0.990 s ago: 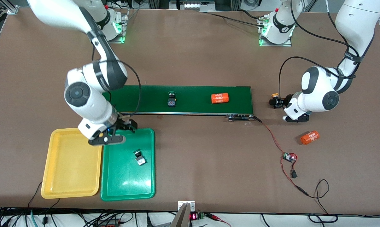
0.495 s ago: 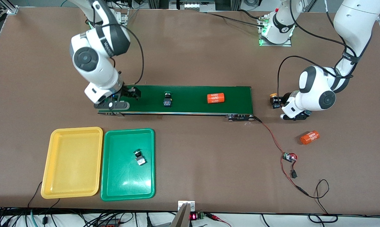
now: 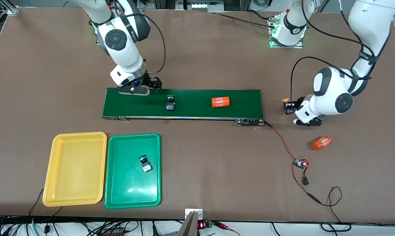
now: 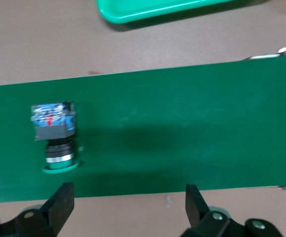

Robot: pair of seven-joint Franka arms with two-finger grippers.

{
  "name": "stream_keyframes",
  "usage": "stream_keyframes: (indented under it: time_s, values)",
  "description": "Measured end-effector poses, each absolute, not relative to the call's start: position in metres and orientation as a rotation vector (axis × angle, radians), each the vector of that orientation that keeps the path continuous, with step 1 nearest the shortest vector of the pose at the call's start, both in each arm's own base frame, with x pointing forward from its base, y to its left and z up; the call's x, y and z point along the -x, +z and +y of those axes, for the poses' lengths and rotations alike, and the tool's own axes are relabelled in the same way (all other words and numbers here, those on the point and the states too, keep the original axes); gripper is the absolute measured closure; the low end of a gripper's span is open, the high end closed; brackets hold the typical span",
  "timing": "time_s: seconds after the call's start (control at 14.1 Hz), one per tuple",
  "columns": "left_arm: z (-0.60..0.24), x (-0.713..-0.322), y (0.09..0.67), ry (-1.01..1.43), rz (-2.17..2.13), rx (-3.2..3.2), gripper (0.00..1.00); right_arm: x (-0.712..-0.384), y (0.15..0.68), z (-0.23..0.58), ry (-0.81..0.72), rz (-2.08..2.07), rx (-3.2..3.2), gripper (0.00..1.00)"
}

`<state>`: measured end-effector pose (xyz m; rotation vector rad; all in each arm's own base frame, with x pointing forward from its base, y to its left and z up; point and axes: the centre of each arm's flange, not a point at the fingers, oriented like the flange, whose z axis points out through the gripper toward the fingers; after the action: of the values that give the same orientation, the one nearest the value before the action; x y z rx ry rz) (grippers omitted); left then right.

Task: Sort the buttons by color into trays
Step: 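Grasp a belt button with the right gripper while the left gripper places another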

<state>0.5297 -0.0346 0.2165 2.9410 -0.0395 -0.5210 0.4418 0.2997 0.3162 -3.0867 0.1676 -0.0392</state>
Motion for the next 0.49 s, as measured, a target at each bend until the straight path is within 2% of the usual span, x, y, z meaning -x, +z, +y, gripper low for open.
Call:
stream_keyframes:
  time_s: [0.28,0.49]
  values:
    - [-0.092,-0.552,0.282,-0.446,-0.240,-2.872,0.61,-0.442,0.306,0.300,-0.021,0.184,3.093,0.00]
    - [-0.149,-0.546,0.290,-0.443,-0.299,-2.802,0.61,-0.441,0.301,0.308,-0.028,0.096,3.092,0.00]
